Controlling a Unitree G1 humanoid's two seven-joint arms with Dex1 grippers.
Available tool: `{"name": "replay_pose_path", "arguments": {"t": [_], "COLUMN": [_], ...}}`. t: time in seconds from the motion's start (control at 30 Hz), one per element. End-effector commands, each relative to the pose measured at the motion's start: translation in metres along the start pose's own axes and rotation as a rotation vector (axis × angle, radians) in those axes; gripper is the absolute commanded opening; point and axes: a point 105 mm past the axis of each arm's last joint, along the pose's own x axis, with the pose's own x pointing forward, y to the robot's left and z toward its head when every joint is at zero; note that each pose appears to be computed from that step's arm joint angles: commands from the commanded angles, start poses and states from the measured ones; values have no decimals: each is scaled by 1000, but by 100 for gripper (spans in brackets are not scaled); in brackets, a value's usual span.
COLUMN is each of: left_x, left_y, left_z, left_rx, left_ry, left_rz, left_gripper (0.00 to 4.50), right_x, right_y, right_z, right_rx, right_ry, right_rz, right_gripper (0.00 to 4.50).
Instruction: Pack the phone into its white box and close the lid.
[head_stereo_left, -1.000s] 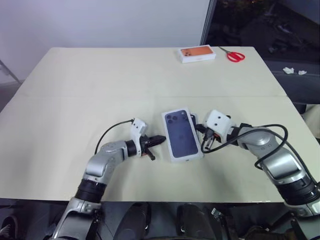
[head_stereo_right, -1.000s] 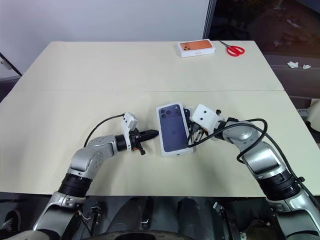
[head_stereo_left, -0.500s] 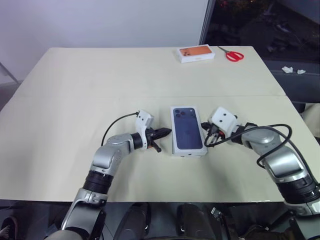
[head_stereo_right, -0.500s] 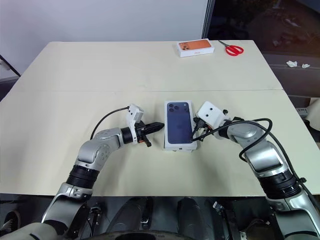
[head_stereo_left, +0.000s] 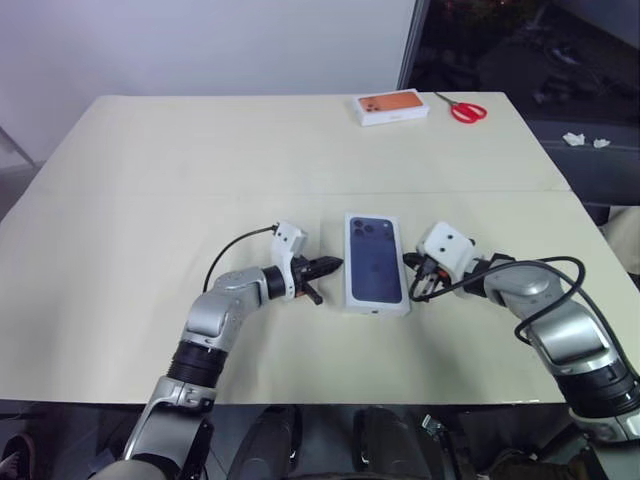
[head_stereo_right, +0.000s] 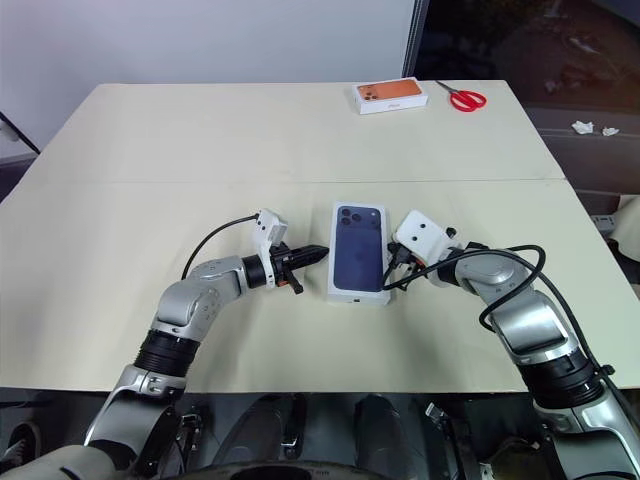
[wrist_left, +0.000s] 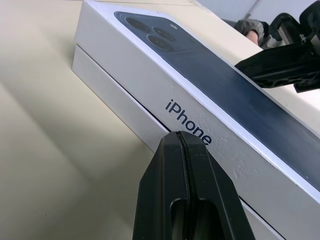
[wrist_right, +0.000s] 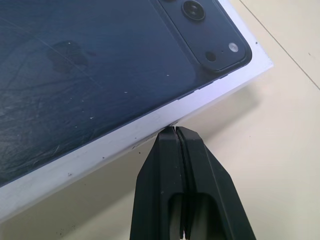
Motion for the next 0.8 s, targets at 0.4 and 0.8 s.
{"name": "replay_pose_path", "arguments": {"t": [0.4,0.8], "left_x": [-6,-15], "left_y": [1,9], "left_z": [5,10], "left_rx": [7,11], "left_ry": [-15,-25], "left_rz": [7,36], "left_gripper": [0,0], "right_x": [1,-1], "right_y": [11,-5], "right_z": [18,24], "right_rx": [-72,-79], "right_ry": [-50,-62], "right_rz": [37,-12], "right_gripper": [3,3]}}
